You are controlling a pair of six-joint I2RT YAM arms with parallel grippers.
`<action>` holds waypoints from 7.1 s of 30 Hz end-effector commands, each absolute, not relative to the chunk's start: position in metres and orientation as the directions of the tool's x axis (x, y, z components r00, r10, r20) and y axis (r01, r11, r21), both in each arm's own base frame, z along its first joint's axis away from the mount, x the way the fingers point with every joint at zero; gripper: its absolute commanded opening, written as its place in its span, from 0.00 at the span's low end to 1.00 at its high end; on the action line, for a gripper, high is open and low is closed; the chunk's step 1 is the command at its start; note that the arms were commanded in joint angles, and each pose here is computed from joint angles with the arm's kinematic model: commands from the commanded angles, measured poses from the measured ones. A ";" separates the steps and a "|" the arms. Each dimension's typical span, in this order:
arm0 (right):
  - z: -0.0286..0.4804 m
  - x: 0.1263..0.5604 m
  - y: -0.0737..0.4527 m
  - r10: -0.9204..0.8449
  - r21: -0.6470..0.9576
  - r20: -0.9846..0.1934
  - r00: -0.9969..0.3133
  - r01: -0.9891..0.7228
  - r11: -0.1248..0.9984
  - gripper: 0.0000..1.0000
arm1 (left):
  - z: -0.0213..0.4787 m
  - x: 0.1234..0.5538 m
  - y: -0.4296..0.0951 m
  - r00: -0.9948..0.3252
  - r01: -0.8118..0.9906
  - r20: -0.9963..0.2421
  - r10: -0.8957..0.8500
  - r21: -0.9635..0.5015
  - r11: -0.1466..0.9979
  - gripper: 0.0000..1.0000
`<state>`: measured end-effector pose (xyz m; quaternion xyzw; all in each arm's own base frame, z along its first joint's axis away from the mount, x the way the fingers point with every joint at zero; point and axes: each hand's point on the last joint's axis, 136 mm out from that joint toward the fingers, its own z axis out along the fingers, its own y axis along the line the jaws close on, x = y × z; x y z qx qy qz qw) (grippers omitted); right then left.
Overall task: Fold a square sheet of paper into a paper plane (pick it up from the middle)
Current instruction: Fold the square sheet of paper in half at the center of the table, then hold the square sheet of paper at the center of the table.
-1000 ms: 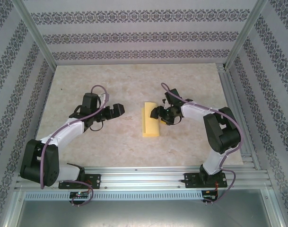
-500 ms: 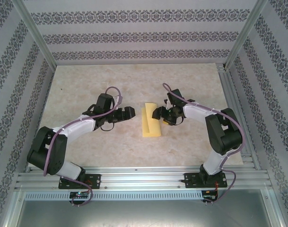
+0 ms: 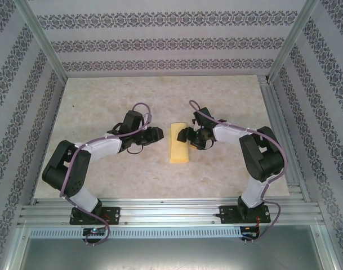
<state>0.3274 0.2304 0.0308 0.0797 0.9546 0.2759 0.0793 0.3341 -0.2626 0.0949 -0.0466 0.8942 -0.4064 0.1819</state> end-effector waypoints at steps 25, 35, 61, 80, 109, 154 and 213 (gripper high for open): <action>0.025 0.326 0.244 0.090 0.505 -0.104 -0.990 0.025 0.863 0.70 | 0.070 0.354 -0.321 -0.954 0.012 -0.190 -0.232 -0.797 0.604 0.17; 0.026 0.326 0.245 0.086 0.509 -0.100 -0.991 0.023 0.860 0.71 | 0.060 0.353 -0.325 -0.958 -0.015 -0.162 -0.237 -0.796 0.604 0.16; 0.059 0.337 0.230 0.128 0.526 -0.172 -0.977 0.019 0.850 0.60 | 0.044 0.349 -0.324 -0.967 -0.032 -0.139 -0.215 -0.768 0.640 0.15; 0.043 0.333 0.229 0.094 0.514 -0.135 -0.986 0.011 0.858 0.39 | 0.055 0.347 -0.320 -0.962 -0.017 -0.164 -0.219 -0.763 0.646 0.19; 0.033 0.339 0.232 0.125 0.476 -0.128 -0.984 0.050 0.878 0.44 | 0.074 0.348 -0.301 -0.931 -0.009 -0.239 -0.278 -0.744 0.668 0.28; 0.024 0.340 0.229 0.111 0.431 -0.118 -0.987 0.050 0.901 0.48 | 0.080 0.353 -0.292 -0.916 -0.052 -0.232 -0.326 -0.739 0.672 0.26; 0.010 0.332 0.220 0.101 0.379 -0.094 -0.990 0.058 0.924 0.51 | 0.058 0.356 -0.322 -0.949 -0.067 -0.141 -0.283 -0.786 0.615 0.22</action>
